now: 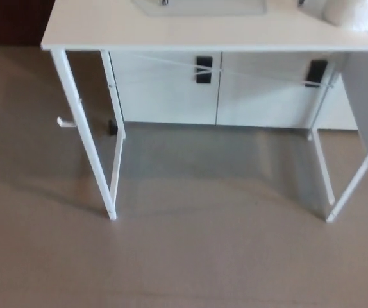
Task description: The robot walks towards a desk on which a file tray is kept in the middle and a toilet paper roll is kept on its right. The robot uses its right hand to hook on finger in the gap of the roll and grabs it, lifts it and places it on the tray.
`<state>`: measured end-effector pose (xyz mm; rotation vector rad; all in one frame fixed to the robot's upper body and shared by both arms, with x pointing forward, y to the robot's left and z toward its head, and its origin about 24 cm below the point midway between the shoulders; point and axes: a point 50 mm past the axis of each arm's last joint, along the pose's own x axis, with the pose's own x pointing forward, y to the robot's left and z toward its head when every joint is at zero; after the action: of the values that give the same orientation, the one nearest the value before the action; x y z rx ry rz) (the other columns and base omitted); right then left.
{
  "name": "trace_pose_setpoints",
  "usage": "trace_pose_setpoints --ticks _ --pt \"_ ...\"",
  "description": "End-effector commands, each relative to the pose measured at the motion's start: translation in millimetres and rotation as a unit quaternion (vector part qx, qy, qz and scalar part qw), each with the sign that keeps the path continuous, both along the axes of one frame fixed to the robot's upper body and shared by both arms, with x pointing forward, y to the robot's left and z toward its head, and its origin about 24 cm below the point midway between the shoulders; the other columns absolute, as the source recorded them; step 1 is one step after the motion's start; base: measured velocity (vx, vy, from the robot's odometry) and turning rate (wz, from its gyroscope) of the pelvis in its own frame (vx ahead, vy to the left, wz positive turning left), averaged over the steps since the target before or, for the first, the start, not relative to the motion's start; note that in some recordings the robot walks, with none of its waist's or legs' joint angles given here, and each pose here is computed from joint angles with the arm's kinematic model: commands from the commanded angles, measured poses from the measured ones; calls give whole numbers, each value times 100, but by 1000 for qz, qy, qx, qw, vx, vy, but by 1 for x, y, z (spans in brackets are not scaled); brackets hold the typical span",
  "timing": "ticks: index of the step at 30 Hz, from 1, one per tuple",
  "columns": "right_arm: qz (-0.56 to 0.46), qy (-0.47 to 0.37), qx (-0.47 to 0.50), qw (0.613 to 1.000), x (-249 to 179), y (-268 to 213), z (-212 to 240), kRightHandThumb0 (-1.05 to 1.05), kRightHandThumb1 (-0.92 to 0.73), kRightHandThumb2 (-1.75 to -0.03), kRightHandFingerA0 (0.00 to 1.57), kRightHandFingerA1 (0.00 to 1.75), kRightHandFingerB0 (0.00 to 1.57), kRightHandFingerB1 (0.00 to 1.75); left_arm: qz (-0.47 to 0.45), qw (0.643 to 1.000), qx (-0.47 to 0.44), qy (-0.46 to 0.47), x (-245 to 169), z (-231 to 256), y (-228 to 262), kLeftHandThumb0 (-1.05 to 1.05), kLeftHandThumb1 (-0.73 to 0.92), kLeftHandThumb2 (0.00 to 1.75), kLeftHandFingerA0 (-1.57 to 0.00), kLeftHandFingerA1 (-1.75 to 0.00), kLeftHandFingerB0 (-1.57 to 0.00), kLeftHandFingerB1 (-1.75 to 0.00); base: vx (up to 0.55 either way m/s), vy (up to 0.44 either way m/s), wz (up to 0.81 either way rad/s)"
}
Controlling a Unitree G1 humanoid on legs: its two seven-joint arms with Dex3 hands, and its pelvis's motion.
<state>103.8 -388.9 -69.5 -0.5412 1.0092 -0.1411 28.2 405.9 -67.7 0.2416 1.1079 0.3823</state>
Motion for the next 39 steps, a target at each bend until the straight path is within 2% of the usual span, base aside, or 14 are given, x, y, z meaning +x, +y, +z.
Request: trace_pose_setpoints --ticks 1,12,15,17,18,19,23,24,25,29,30,33,35,39 --pt "-6 -10 -3 1000 4 -8 8 -97 -71 -112 5 36 4 7 8 1000 5 -8 2 4 3 -89 92 78 -2 -57 -7 -46 527 -221 46" --pt "-7 -10 -3 1000 4 -8 8 -97 -71 -112 5 36 4 7 -9 1000 15 9 3 3 5 -92 75 123 -1 -61 -13 -54 284 3 -6" --pt "-7 -10 -3 1000 4 -8 8 -97 -71 -112 5 36 4 7 -2 1000 13 2 2 1 6 -101 92 80 -6 -79 -3 -68 285 217 -7" --pt "-4 -10 -5 1000 6 -9 10 -97 -71 -112 5 36 4 7 13 1000 7 0 1 -1 4 -97 72 122 -2 -65 -14 -60 259 201 -3" --pt "-4 -10 -5 1000 6 -9 10 -97 -71 -112 5 36 4 7 18 1000 4 -4 2 -1 4 -94 92 74 0 -76 -2 -65 231 135 7" --pt "-4 -10 -5 1000 6 -9 10 -97 -71 -112 5 36 4 7 13 1000 3 -7 0 0 4 -89 73 120 0 -58 -14 -53 162 59 4" --pt "-3 -12 -6 1000 9 -10 11 -97 -71 -112 5 36 4 7 12 1000 3 -10 2 1 2 -86 75 120 0 -53 -12 -49 107 57 6" --pt "-276 -212 244 905 -16 -19 16 -43 -75 -72 39 69 16 36 0 1000 8 -6 3 0 1 -90 77 121 -1 -58 -9 -50 117 -1 6" --pt "-190 -130 108 967 -2 -8 8 -65 -76 -70 6 29 11 26 0 1000 10 -7 4 0 1 -79 72 120 0 -57 -9 -50 111 -34 6" --pt "-44 -22 -6 999 14 -9 12 -76 -74 -63 4 24 6 22 -19 1000 17 0 5 -1 0 -81 73 121 0 -57 -9 -51 92 -156 9" --pt "-12 0 -18 1000 15 -12 17 -94 -64 -103 1 15 9 13 -5 1000 3 -9 5 -1 0 -84 73 119 0 -51 -8 -47 218 -305 -4" --pt "-17 -3 -11 1000 20 -16 20 -89 -58 -97 2 14 10 19 11 1000 1 -12 3 -1 0 -87 92 69 -1 -56 -6 -46 247 -68 23" --pt "-16 -2 -11 1000 20 -16 20 -89 -58 -97 2 14 10 19 8 1000 3 -13 2 -1 0 -86 73 120 0 -58 -9 -51 147 -75 -3" --pt "-17 -1 -11 1000 20 -16 20 -89 -58 -97 2 14 10 19 -8 1000 13 -9 3 1 0 -92 76 119 -16 -66 -8 -58 162 0 -11"
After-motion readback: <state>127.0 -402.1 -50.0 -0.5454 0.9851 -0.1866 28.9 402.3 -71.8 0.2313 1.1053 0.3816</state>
